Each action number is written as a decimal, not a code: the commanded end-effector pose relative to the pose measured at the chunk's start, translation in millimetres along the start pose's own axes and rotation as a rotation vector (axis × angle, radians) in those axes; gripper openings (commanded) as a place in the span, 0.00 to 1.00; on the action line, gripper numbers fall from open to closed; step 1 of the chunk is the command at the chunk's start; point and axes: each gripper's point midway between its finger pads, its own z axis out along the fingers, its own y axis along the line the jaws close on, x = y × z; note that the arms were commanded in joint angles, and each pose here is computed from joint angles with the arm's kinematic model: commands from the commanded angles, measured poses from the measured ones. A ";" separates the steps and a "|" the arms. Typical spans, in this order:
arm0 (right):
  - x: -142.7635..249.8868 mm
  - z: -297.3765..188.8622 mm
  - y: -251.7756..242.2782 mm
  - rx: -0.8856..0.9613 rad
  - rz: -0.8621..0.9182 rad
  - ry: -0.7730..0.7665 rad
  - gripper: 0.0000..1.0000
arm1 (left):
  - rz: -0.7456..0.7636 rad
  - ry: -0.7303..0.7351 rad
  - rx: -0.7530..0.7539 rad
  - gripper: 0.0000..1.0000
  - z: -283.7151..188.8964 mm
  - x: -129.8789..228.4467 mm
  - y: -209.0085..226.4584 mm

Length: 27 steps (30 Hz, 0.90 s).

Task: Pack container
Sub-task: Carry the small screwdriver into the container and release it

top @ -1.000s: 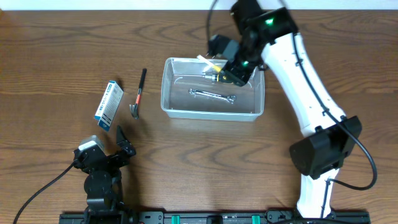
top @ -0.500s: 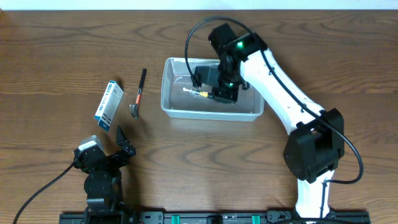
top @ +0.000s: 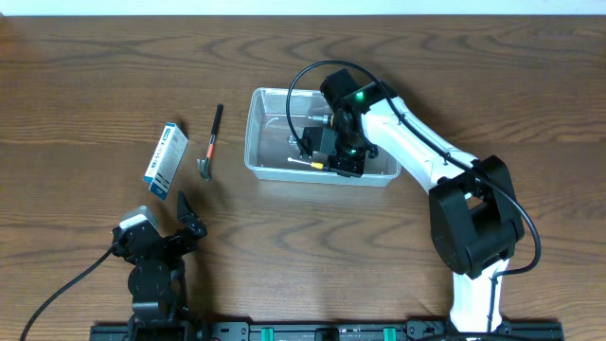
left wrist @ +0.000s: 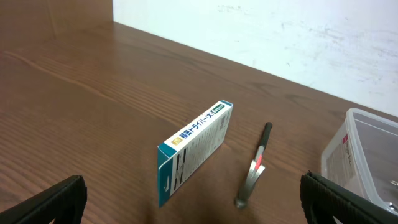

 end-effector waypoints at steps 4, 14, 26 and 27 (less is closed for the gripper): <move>-3.2 -3.5 -0.3 0.013 0.013 -0.020 0.14 | 0.018 0.025 -0.008 0.98 2.5 11.7 2.5; -11.6 -4.4 -11.9 0.059 0.053 -0.055 0.31 | 0.018 0.025 -0.008 0.98 2.5 11.7 2.5; -36.8 -90.7 -75.1 0.268 0.597 -0.213 0.36 | 0.018 0.025 -0.008 0.98 2.5 11.7 2.5; -31.8 -108.5 -83.7 0.304 0.678 -0.223 0.38 | 0.018 0.025 -0.008 0.98 2.5 11.7 2.5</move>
